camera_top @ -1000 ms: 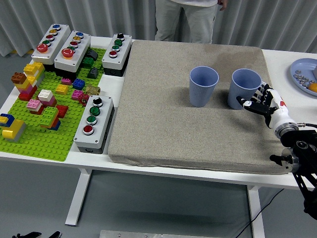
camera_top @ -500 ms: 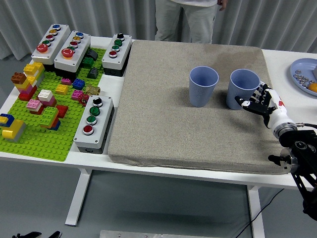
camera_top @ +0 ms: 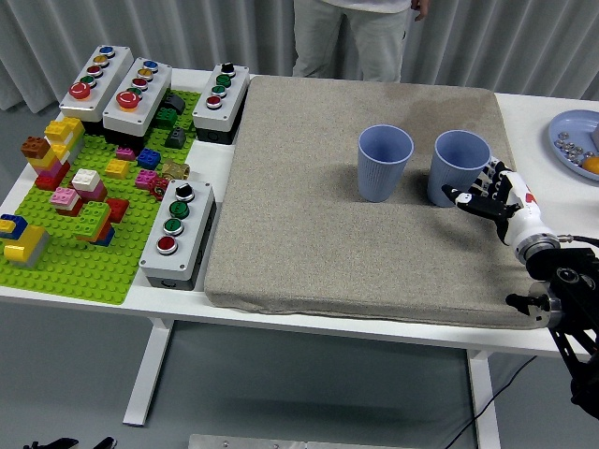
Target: Pick cup pour cup place
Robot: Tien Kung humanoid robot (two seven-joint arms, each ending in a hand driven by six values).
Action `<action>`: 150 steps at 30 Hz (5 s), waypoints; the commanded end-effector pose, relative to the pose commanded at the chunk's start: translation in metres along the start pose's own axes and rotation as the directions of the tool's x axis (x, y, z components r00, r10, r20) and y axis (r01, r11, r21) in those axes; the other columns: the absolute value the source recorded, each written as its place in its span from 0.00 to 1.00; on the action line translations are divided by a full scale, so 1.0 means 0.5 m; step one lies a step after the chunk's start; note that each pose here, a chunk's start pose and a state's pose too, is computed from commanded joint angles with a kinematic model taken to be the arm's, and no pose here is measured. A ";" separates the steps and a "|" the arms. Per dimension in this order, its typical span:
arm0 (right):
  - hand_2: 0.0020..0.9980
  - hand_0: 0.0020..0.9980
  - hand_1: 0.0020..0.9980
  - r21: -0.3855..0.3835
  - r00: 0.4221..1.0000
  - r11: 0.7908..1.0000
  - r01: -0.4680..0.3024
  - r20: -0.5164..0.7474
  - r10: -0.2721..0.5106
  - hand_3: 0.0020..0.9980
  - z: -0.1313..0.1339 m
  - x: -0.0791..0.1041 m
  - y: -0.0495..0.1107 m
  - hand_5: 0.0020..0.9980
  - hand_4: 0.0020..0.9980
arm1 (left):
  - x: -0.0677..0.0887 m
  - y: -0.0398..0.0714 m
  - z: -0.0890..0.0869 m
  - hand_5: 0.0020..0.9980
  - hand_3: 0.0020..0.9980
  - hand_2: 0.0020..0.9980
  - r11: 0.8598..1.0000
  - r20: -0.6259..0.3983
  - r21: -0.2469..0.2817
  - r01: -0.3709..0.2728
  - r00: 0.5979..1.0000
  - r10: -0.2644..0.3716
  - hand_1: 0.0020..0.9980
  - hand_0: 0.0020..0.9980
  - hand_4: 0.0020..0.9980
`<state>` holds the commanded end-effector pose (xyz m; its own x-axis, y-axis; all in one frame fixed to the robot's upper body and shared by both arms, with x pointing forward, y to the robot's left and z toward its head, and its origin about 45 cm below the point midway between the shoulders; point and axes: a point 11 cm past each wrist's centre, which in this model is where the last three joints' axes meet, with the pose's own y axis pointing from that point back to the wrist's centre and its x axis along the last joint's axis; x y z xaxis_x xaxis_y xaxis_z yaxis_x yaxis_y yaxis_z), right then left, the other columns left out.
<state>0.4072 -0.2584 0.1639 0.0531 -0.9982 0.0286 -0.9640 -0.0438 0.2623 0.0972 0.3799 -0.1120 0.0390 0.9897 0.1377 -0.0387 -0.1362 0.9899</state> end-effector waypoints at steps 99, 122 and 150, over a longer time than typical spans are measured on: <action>0.50 0.78 0.58 0.033 0.999 0.999 -0.041 0.029 0.040 0.59 -0.017 -0.010 -0.008 0.05 0.74 | 0.005 0.001 0.003 1.00 0.70 0.83 1.000 0.007 -0.004 -0.004 1.000 0.004 0.77 0.76 0.50; 0.51 0.79 0.60 0.252 0.923 0.968 0.014 -0.376 0.084 0.60 -0.141 -0.039 -0.015 0.03 0.71 | 0.012 0.004 0.013 1.00 0.70 0.83 1.000 0.002 -0.012 -0.010 1.000 0.010 0.77 0.77 0.50; 0.50 0.80 0.60 0.472 0.700 0.874 0.115 -0.663 0.266 0.59 -0.199 -0.102 0.003 0.04 0.70 | 0.014 0.003 0.007 1.00 0.70 0.83 1.000 0.007 -0.004 -0.012 1.000 0.012 0.77 0.77 0.50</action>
<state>0.4291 -0.2036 0.2588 -0.0462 -0.6827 0.7293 -0.9596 -0.1725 -0.2223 0.1009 0.3865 -0.1094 0.0455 0.9877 0.1496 -0.0433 -0.1476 0.9881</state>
